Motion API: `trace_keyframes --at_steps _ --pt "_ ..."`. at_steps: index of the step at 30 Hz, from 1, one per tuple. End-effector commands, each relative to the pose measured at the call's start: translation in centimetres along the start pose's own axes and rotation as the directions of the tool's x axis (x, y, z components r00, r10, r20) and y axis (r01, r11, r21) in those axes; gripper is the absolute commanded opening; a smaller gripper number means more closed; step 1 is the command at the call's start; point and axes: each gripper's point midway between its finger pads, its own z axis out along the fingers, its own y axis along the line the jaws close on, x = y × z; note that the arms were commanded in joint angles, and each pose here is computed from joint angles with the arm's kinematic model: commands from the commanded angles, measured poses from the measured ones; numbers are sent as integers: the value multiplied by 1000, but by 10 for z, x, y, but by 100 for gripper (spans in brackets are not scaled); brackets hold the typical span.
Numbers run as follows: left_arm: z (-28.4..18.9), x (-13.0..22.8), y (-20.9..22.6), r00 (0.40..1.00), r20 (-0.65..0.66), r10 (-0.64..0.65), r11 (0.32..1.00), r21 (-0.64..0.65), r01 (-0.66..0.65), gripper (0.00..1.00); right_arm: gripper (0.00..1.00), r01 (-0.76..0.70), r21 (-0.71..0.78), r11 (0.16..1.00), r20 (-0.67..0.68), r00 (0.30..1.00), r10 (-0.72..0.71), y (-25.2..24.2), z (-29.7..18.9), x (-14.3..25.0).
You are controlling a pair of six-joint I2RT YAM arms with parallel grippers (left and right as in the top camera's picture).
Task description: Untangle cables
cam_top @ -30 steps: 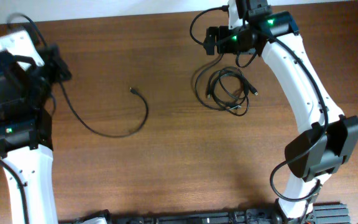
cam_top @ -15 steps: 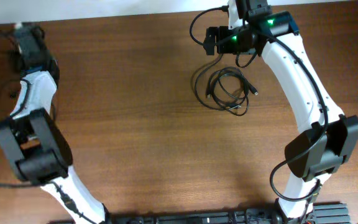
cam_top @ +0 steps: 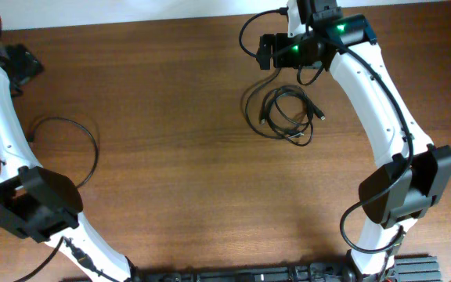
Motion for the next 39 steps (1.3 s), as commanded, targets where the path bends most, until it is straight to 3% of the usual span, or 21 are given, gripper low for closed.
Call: trace_keyframes --at_steps 1,3,4,5,9,11,13,15,16,18,20,21,22,23,24,27,29,31,33,36,39 --pt "3 51 -26 966 -237 -99 982 134 133 99 99 -3 -8 1000 3 1000 3 3 -2 0" --pt "36 86 -19 873 -336 -352 930 -24 366 99 99 -3 -7 1000 3 1000 3 3 -2 0" --pt "55 90 -22 877 -323 -356 929 -17 371 98 99 -3 -7 1000 3 1000 3 3 -2 0" --pt "75 93 -22 883 -297 -364 927 -25 374 87 98 -3 -7 1000 3 1000 3 3 -2 0" --pt "147 128 -18 879 -214 -426 903 -48 426 85 99 -3 -7 1000 3 1000 3 3 -2 0" --pt "172 139 -20 884 -168 -436 897 -3 442 57 98 -3 -7 1000 3 1000 3 3 -2 0" --pt "180 119 -31 873 -93 -479 869 89 487 0 99 -3 -7 1000 3 1000 3 3 -2 0" --pt "148 34 -69 854 7 -519 784 402 473 0 98 -3 -8 1000 3 1000 3 3 -2 0" --pt "108 -42 -64 797 160 -583 739 514 437 0 99 -3 -7 1000 3 1000 3 3 -2 0" --pt "50 -121 -46 679 324 -659 683 635 360 0 99 -3 -7 1000 3 1000 3 3 -2 0" --pt "15 -159 -28 544 438 -716 653 696 298 0 98 -3 -7 1000 3 1000 3 3 -2 0" --pt "21 -161 -9 474 450 -757 636 671 380 0 99 -3 -7 1000 3 1000 3 3 -2 0" --pt "38 -155 6 432 467 -771 634 621 461 11 99 -3 -8 1000 3 1000 3 3 -2 0" --pt "61 -145 6 461 454 -763 645 582 495 19 99 -3 -7 1000 3 1000 3 3 -2 0" --pt "96 -123 1 535 405 -741 669 515 536 99 98 -3 -7 1000 3 1000 3 3 -2 0" --pt "153 -25 6 727 165 -666 745 200 637 99 99 -3 -7 1000 3 1000 3 3 -2 0" --pt "160 47 14 724 -34 -689 725 -15 689 99 99 -3 -7 1000 3 1000 3 3 -2 0" --pt "132 60 -8 742 -196 -641 748 58 661 99 99 -3 -7 1000 3 1000 3 3 -2 0" --pt "57 43 -42 899 -215 -381 831 346 435 99 98 -3 -7 1000 3 1000 3 3 -2 0" --pt "-38 49 -58 986 -68 -154 866 471 168 99 99 -3 -7 1000 3 1000 3 3 -2 0" --pt "-126 76 -99 991 115 73 816 564 -126 99 99 -3 -8 1000 3 1000 3 3 -2 0"
